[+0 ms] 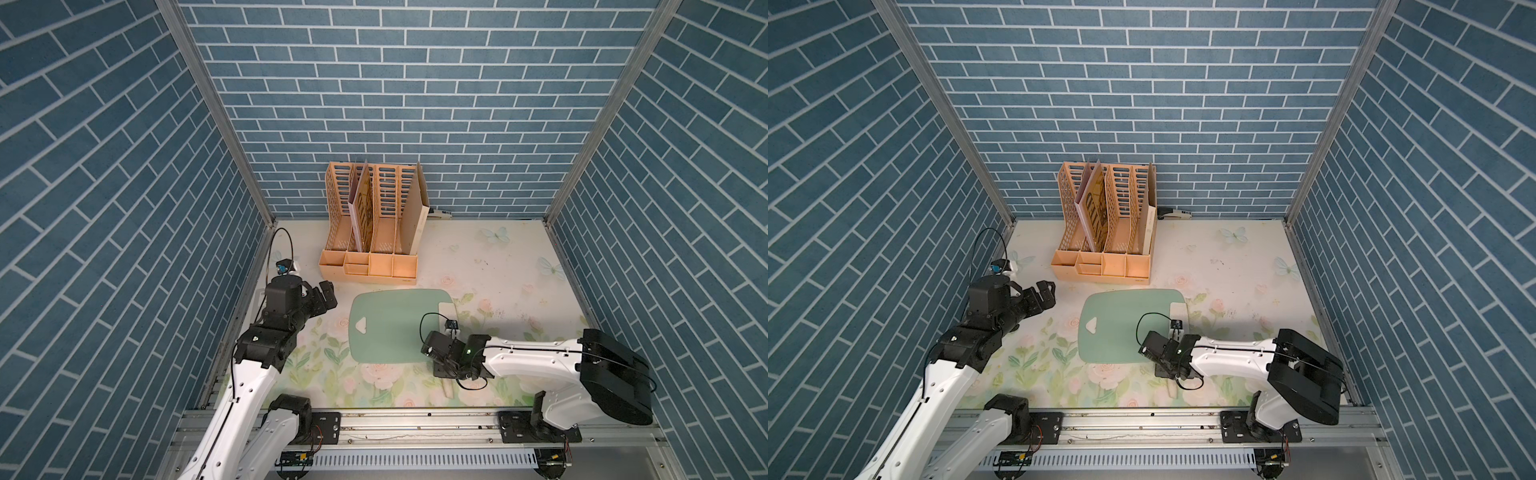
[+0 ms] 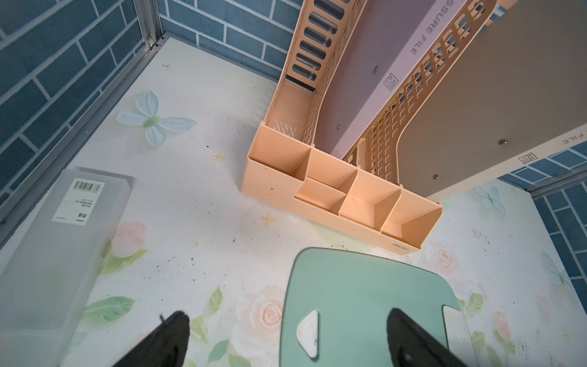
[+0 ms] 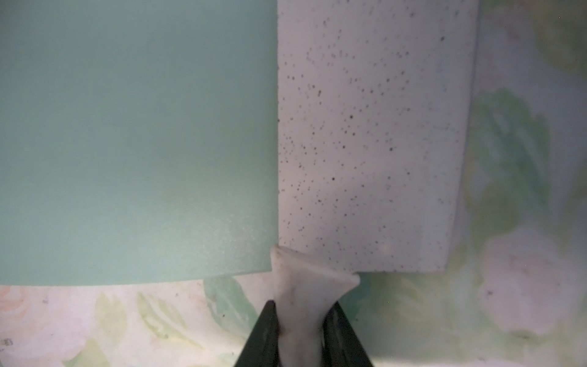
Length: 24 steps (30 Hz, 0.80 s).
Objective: Align the knife with the edge of the cutting board
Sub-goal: Place the knife at the edge of the cutting board.
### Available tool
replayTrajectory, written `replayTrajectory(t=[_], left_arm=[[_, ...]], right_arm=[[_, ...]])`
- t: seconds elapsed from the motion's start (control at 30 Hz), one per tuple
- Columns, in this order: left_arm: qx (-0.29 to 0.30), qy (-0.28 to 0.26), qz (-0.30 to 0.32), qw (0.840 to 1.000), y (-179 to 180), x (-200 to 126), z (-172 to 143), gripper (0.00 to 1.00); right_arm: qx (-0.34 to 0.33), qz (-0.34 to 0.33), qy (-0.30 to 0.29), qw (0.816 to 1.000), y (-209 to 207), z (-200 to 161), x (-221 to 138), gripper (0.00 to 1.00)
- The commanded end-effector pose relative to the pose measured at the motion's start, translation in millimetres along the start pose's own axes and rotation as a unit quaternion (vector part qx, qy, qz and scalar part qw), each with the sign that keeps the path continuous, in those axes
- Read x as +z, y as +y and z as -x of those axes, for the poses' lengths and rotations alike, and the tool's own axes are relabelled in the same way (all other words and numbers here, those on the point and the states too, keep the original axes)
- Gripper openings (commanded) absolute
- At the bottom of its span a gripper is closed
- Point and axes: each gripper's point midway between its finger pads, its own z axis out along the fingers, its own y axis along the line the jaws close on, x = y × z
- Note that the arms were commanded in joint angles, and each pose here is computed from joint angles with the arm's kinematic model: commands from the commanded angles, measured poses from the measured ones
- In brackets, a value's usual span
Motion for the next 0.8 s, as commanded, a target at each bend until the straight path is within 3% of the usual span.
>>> replayTrajectory(t=[0.0,0.77], left_arm=[[-0.003,-0.001,0.003,1.0,3.3,0.1,-1.7,0.99],[-0.003,-0.001,0.005,1.0,3.9,0.7,-1.9,1.0]], right_arm=[[-0.013,-0.059,0.034,0.998,-35.8,-18.9,12.6,0.27],[-0.02,-0.055,0.036,0.998,-33.8,-18.4,11.9,0.27]])
